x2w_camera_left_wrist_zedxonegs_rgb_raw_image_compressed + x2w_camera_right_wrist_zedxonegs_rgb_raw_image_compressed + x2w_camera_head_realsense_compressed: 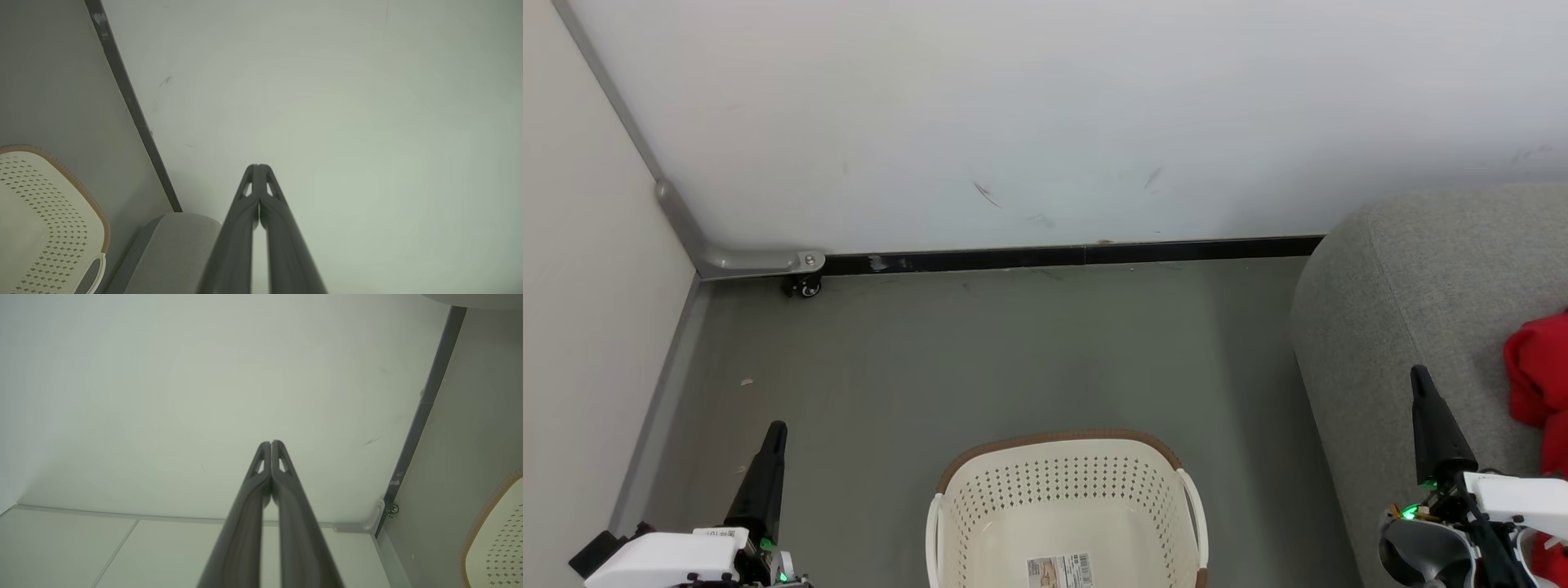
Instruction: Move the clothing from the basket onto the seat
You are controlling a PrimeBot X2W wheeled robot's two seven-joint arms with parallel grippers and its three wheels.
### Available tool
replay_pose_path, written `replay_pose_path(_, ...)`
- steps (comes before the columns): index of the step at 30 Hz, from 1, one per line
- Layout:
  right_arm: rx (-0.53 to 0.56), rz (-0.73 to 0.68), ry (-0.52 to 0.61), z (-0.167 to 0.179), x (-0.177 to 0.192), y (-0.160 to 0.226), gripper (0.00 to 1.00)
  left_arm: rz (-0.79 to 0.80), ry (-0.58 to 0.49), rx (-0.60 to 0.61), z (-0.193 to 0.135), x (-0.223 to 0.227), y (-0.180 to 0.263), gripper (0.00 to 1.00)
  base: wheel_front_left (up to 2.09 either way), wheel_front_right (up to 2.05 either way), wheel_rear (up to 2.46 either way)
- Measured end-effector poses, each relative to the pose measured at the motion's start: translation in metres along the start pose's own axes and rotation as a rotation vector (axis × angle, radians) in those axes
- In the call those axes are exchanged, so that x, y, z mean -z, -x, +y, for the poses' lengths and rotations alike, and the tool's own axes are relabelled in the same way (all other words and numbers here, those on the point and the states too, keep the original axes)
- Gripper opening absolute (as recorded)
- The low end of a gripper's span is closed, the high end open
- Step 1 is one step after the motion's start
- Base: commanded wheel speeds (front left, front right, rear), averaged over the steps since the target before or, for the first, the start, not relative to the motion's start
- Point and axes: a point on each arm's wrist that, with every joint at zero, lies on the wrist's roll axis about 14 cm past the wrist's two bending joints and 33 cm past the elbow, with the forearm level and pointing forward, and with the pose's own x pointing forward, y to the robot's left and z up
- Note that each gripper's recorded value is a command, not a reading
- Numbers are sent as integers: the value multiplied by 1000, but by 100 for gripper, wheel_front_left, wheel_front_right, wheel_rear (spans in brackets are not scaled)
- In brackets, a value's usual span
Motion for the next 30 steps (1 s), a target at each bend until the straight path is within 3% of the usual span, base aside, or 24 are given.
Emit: replay_pose_path(30, 0, 1, 0, 0, 0, 0, 0, -3, 1, -8, 4, -1, 1, 0, 0, 0, 0)
